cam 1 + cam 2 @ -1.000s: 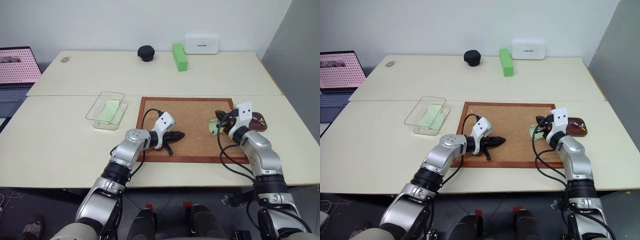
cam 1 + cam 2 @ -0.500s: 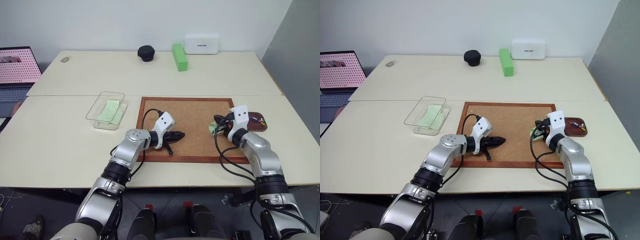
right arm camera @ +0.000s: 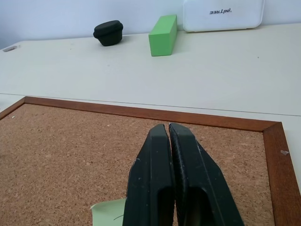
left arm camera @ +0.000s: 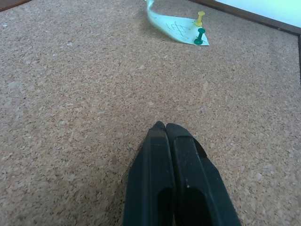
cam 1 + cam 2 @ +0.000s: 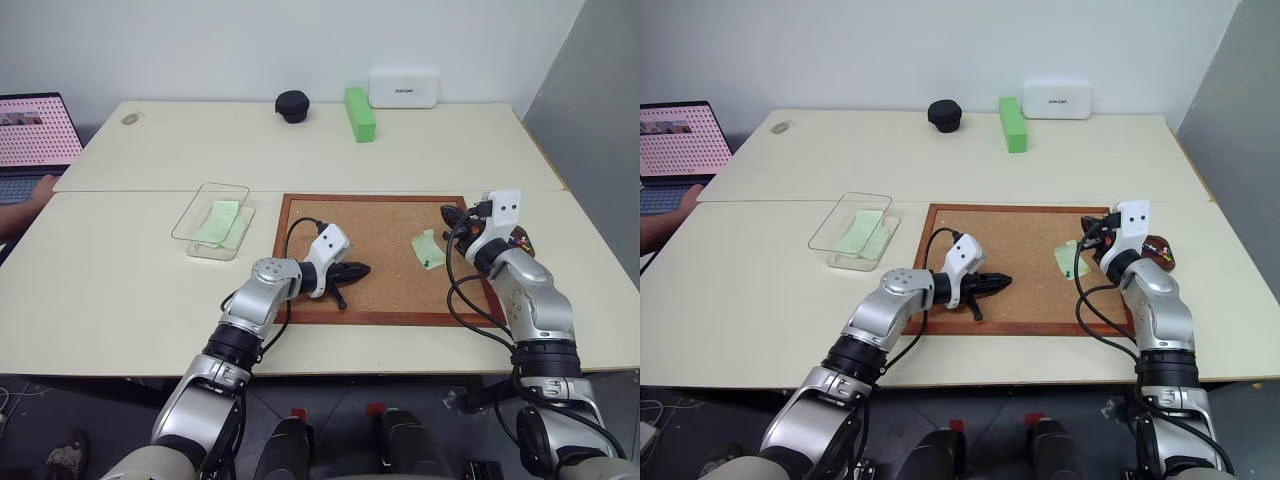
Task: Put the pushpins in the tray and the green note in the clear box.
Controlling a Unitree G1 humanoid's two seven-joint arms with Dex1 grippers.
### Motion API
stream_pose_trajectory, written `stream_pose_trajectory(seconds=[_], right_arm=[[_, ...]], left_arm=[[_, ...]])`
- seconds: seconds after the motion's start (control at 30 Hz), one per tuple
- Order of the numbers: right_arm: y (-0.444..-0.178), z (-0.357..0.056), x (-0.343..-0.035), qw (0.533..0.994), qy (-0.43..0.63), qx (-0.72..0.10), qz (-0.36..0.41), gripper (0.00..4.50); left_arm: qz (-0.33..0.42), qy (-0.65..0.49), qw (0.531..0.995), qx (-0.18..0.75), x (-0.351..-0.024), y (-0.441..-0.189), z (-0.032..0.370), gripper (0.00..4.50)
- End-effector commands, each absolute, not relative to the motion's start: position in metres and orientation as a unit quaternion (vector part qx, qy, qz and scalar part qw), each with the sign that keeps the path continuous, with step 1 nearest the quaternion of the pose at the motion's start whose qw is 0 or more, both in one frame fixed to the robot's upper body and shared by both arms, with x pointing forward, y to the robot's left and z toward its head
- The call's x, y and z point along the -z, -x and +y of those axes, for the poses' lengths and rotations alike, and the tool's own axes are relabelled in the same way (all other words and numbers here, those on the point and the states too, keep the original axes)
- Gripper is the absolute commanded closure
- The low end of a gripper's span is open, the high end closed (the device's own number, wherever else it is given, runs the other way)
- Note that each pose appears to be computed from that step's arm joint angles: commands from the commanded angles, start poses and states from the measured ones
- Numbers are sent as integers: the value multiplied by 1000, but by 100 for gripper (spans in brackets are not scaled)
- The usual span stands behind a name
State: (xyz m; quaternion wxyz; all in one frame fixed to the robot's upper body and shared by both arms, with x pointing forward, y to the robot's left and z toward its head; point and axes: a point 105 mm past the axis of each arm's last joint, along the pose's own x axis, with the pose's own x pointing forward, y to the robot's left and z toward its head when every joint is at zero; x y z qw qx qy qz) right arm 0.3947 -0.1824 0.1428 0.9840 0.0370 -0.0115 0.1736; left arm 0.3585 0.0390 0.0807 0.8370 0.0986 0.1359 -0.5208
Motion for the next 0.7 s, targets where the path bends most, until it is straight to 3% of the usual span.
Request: stream_pose_trajectory(seconds=[0.03,0.3,0.47,0.7], right_arm=[[-394,-182,-162,983,-39,-176,-44,449],[-393,-202,-158,991,15,-130,-37,449],[-390,-246,-153,998,61,-25,-21,449],[-387,-291,-155,997,53,49,1,449]], left_arm=[[165,-104,836,512,-66,-356,42,450],[167,-106,836,512,-65,-355,43,450],[175,-110,829,520,-61,-351,43,450],[198,-141,822,516,-39,-346,51,450]])
